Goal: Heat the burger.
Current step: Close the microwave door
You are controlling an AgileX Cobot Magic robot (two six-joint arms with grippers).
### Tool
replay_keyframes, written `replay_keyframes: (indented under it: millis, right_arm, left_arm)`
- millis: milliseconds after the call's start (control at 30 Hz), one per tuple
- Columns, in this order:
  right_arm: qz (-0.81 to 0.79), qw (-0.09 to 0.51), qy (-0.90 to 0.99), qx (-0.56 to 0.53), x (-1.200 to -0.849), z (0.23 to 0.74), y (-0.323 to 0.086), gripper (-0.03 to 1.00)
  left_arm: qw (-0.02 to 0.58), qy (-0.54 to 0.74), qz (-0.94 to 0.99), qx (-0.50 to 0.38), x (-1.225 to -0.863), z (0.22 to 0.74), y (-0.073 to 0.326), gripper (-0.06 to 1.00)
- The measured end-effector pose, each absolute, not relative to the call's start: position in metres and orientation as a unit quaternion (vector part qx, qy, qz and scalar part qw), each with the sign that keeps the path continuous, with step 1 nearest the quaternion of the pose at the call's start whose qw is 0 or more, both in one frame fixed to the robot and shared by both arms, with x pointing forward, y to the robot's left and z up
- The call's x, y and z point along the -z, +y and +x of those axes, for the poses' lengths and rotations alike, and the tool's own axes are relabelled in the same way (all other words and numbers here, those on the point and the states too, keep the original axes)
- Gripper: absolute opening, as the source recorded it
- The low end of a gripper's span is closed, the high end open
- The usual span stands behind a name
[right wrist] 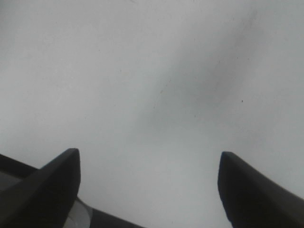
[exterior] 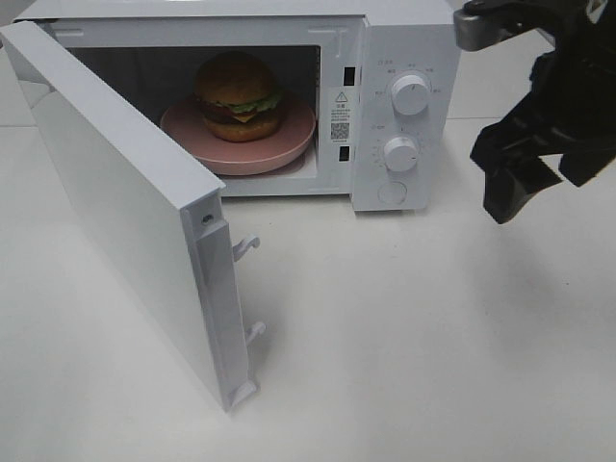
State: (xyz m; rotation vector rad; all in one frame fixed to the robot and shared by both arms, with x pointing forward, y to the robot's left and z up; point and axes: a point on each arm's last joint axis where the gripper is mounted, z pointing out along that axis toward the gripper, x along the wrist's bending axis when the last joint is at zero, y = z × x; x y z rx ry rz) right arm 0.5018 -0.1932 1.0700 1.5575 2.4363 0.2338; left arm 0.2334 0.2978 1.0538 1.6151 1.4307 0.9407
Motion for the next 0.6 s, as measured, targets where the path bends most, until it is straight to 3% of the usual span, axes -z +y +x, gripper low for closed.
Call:
replay_keyframes:
  millis: [300,600]
  right_arm:
    - [0.555,0.152,0.810,-0.111,-1.106,0.466,-0.222,0.76]
    - [0.560,0.165,0.801,-0.133,-1.105,0.417,-0.241,0.76]
  left_arm:
    - [0.384,0.561,0.634,-0.369,-1.054,0.233,0.298,0.99]
    - [0.384,0.561,0.634,-0.369,-1.054,0.233,0.298,0.99]
